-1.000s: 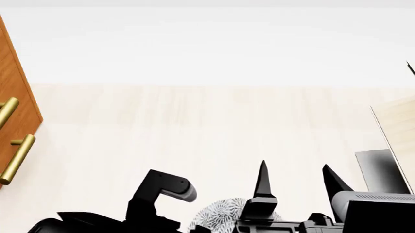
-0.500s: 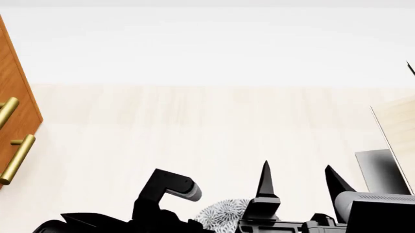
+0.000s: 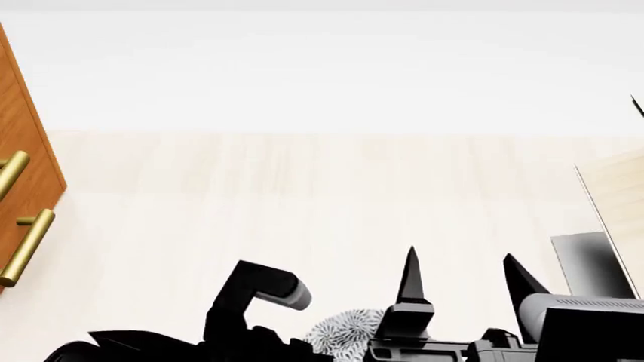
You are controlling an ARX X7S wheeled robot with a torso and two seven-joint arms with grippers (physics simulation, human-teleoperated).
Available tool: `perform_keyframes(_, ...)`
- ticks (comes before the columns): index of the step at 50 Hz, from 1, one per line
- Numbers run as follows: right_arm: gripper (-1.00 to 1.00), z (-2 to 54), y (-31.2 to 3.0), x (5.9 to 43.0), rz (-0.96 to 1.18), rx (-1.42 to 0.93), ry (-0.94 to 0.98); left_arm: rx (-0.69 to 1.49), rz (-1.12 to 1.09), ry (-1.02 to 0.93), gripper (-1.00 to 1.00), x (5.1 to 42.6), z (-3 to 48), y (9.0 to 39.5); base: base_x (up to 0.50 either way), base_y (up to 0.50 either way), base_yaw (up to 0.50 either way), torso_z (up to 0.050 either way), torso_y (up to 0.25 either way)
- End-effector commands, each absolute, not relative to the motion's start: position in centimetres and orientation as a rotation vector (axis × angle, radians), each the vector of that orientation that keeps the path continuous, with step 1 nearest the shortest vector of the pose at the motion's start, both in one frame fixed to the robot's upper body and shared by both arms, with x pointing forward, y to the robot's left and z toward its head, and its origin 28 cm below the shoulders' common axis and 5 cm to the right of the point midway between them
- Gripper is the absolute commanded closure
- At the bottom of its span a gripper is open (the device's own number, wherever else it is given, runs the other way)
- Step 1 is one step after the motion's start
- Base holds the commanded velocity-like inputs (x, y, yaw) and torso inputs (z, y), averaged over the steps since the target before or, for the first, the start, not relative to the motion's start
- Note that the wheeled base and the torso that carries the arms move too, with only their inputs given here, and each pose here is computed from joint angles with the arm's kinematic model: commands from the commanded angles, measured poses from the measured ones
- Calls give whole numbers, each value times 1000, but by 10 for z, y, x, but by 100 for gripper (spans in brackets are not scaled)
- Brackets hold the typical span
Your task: Close the top drawer of the cabinet and put the bowl on top of it.
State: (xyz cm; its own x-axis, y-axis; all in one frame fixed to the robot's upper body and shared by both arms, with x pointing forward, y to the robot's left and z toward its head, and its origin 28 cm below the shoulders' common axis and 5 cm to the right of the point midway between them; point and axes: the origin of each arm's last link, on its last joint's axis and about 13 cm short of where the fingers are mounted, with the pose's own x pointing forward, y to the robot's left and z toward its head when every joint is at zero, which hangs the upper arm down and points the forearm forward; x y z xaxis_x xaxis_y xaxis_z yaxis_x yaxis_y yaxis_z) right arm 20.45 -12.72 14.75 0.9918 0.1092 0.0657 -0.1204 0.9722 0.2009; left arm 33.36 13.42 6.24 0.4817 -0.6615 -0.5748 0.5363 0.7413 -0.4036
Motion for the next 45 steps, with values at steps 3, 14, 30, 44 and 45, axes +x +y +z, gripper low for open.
perform_keyframes(3,-100,155,-127,204,119,203,-55,-147,-649,760,100,337,72,140,0,0,0,0,0)
perform_keyframes(14,-100,137,-127,204,120,204,-55,-163,-654,732,100,336,84,143,0,0,0,0,0)
perform_keyframes(30,-100,137,-126,203,124,205,-59,-178,-649,688,100,338,101,146,0,0,0,0,0)
perform_keyframes(44,-100,150,-126,201,129,206,-62,-192,-637,654,100,342,114,151,0,0,0,0,0)
perform_keyframes(45,-100,143,-126,200,129,205,-64,-195,-634,650,100,343,115,151,0,0,0,0,0)
